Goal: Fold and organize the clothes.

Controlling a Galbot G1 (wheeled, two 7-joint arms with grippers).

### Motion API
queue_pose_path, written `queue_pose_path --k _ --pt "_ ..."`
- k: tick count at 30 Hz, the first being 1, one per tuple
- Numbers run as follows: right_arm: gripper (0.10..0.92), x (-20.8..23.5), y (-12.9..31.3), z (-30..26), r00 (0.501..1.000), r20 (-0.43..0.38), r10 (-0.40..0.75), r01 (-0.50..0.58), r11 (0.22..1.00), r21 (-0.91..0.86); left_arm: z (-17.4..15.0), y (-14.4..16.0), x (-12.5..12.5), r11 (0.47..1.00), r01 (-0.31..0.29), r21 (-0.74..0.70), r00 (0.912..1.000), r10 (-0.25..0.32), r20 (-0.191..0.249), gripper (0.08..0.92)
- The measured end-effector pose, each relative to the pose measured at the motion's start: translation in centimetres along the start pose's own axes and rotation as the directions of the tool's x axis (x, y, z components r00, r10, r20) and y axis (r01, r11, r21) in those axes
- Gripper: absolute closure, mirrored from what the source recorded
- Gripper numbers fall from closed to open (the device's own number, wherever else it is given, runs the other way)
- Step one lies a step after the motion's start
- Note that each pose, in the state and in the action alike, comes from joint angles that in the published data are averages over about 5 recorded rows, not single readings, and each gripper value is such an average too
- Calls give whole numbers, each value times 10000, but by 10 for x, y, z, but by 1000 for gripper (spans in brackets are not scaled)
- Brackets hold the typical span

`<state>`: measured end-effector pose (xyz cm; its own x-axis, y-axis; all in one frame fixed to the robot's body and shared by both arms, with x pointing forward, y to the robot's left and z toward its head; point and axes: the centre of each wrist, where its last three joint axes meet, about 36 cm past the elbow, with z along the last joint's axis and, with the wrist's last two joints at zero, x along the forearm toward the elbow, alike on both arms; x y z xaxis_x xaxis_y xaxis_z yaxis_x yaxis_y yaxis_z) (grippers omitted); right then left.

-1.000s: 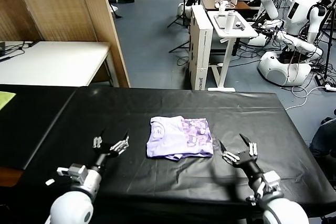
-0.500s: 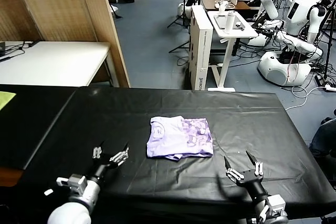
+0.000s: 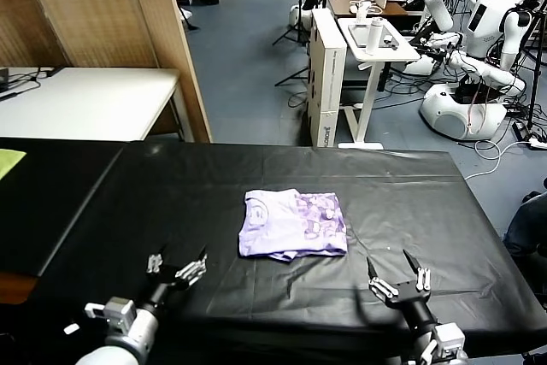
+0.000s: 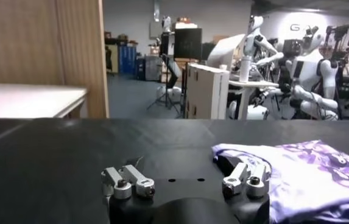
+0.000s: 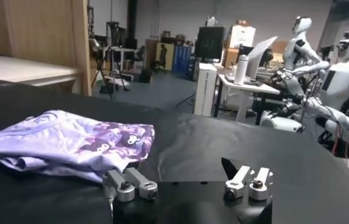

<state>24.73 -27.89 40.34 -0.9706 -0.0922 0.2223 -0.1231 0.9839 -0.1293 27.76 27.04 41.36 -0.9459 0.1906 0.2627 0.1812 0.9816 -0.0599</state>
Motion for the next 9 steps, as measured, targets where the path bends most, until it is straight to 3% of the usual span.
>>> queue_pose_path --k 9 --pt "115 -1 3 -2 9979 -423 500 -493 9986 188 -1 -3 11 10000 12 3 9994 -12 -355 92"
